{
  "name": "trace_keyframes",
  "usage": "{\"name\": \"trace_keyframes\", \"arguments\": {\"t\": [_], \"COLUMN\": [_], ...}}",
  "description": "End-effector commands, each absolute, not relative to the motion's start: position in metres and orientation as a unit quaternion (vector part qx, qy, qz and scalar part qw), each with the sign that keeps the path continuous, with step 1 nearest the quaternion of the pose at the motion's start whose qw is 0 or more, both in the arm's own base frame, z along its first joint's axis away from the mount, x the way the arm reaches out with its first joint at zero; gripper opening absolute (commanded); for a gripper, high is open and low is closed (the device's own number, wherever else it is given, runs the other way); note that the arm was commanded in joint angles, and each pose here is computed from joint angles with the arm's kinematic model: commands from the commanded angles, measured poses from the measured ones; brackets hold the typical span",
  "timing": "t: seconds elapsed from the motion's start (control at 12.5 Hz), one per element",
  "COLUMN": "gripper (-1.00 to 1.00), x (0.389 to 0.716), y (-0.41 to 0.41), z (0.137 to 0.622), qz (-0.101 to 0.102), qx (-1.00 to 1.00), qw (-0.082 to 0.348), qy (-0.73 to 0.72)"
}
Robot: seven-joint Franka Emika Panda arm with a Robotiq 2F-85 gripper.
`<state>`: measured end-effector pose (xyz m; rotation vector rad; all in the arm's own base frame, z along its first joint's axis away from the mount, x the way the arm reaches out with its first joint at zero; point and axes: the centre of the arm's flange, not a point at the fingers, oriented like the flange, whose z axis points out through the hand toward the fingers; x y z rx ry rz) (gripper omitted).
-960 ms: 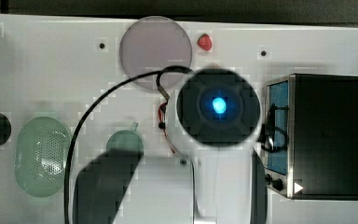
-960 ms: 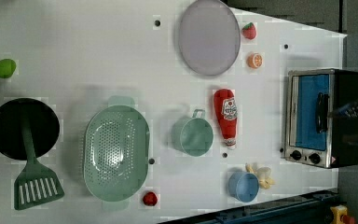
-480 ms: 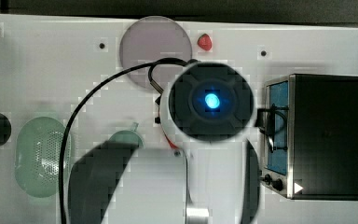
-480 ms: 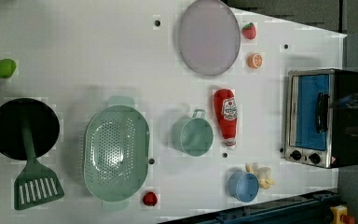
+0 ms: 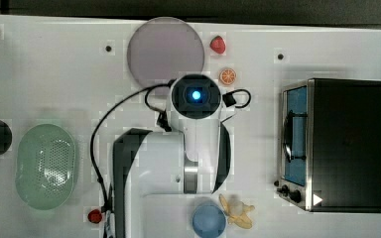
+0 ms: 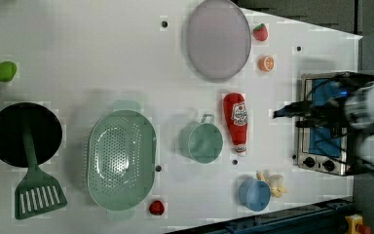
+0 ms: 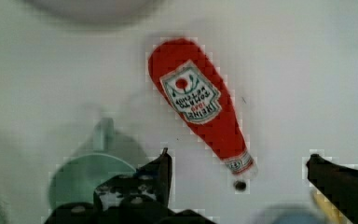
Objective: Pick Ketchup from the table and place it in strainer.
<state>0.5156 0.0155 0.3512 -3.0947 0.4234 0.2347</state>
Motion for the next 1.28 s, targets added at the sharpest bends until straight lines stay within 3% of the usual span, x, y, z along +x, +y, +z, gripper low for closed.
{"name": "trace_keyframes", "arguments": {"t": [0.08, 0.32, 0.88, 1.28], "gripper": [1.00, 1.00, 1.00, 0.93], "x": [0.512, 0.503, 0.494, 0.490], "y": [0.017, 0.018, 0.022, 0.024], "z": [0.328, 0.284, 0.191, 0.149], "qz": [0.034, 0.014, 0.030, 0.026], "qx": [-0.998, -0.997, -0.996, -0.996], "qw": [0.015, 0.017, 0.031, 0.036], "qy": [-0.046, -0.080, -0.078, -0.076]}}
